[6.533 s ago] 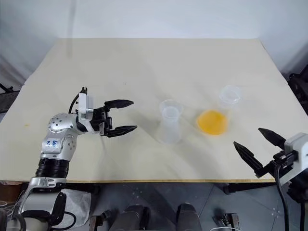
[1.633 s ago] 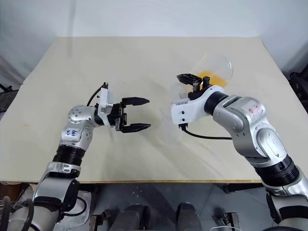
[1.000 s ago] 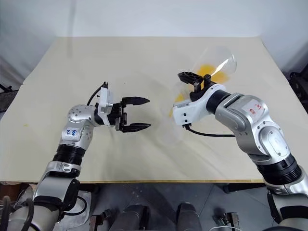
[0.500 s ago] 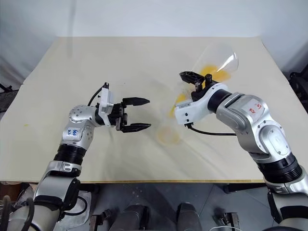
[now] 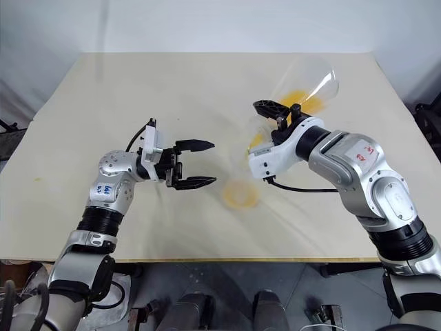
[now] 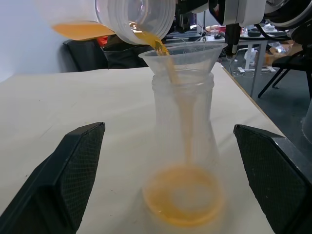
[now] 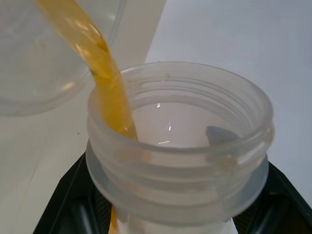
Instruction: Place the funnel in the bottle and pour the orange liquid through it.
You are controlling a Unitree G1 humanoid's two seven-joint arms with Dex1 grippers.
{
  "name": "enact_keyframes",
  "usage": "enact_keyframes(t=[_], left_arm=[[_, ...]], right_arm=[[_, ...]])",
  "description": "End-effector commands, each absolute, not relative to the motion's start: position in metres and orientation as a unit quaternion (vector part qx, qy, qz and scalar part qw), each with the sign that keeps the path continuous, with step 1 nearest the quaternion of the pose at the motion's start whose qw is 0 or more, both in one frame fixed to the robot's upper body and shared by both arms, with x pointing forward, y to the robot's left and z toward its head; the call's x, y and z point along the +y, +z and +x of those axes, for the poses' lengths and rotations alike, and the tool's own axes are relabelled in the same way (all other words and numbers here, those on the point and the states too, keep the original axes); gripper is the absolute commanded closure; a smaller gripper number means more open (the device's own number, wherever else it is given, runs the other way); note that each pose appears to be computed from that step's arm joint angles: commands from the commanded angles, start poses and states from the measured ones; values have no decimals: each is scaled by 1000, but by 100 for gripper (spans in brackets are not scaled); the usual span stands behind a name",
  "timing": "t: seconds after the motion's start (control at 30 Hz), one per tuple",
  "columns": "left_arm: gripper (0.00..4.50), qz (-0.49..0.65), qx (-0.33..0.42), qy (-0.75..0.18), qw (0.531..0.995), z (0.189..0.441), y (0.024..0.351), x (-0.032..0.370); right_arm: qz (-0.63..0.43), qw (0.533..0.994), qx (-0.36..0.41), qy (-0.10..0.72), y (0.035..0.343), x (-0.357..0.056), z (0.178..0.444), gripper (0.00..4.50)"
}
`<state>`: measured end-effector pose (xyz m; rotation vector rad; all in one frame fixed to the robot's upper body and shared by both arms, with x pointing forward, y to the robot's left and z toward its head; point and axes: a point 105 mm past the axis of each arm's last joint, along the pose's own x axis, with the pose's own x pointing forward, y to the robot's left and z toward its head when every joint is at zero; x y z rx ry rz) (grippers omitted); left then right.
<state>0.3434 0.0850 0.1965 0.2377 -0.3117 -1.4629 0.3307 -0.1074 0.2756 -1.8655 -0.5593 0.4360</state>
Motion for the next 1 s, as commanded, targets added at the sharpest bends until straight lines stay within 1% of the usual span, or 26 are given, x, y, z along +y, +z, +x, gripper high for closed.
enact_keyframes(t=[0.03,1.0], left_arm=[[0,120,-156,-662,723,343,208,84],[0,119,-151,-662,724,345,206,83]], right_arm=[[-789,536,-266,138,303,-113,324,197],[-801,514,-273,139,300,-113,321,197]])
